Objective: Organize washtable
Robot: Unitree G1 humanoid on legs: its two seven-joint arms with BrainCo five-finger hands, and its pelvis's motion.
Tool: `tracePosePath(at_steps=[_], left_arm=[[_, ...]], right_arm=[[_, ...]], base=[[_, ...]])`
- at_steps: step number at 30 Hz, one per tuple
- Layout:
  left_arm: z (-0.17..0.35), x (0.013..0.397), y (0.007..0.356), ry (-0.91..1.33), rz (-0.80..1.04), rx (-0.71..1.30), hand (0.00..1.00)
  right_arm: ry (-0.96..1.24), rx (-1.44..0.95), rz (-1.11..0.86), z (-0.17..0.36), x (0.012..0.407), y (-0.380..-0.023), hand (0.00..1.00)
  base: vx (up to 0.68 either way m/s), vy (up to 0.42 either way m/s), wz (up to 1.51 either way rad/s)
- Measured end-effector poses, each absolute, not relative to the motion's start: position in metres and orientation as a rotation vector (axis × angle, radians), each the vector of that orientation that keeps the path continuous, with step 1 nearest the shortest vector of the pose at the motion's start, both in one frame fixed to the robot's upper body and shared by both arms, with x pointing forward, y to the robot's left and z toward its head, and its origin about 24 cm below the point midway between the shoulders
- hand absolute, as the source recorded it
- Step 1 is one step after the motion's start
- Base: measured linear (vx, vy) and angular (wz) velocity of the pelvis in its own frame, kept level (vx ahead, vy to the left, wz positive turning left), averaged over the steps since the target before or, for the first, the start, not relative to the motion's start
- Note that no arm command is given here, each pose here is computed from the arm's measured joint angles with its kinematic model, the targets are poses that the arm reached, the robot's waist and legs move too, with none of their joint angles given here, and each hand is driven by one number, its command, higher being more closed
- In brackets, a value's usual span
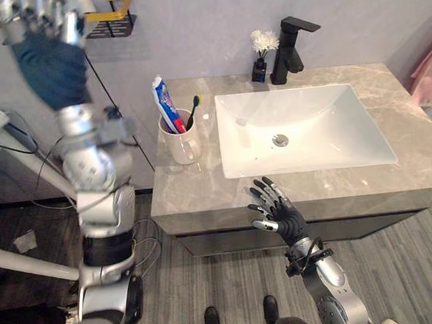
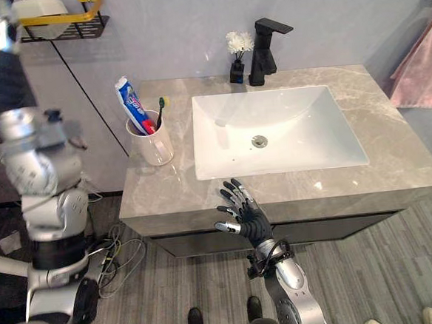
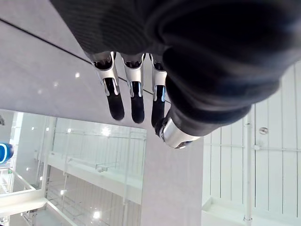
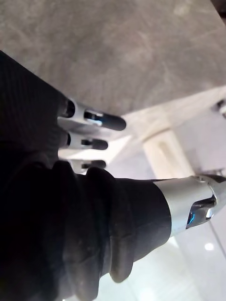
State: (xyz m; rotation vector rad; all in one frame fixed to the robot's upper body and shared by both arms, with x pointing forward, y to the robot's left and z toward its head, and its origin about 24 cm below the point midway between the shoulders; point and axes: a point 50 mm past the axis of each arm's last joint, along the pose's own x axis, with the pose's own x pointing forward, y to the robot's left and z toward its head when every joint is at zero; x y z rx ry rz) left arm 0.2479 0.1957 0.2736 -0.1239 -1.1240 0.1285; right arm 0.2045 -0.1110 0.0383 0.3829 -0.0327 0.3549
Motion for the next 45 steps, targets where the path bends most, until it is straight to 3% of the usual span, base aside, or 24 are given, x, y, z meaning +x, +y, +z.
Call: tracePosePath(at_steps=[5,13,26,45], left_arm=[[0.220,0.222,0.206,-0.959,0.173,-0.146,1.00],[0.153,0.205,0.178,-0.630,0.057,-0.215,1.00],[0.101,0.220,0.142,-0.333,-0.138,-0.204,1.00],[0.072,0.263,0.136,-0.183,-0.136,-0.001,1.00]], right_arm=[[-0.020,0.391,0.344,0.035,0.201,-0.113,0.00],[-0.018,0.395,0.283,0.032,0.200,-0.118,0.00],[-0.001,0.395,0.274,0.029,0.198,-0.119,0.00],[-0.011,0.385,0.237,0.030,0.199,-0.124,0.00]], base=[[-0.03,0.006,0.12],[-0.01,0.004,0.07],[0.00,0.000,0.00],[0.00,0.002,-0.05]])
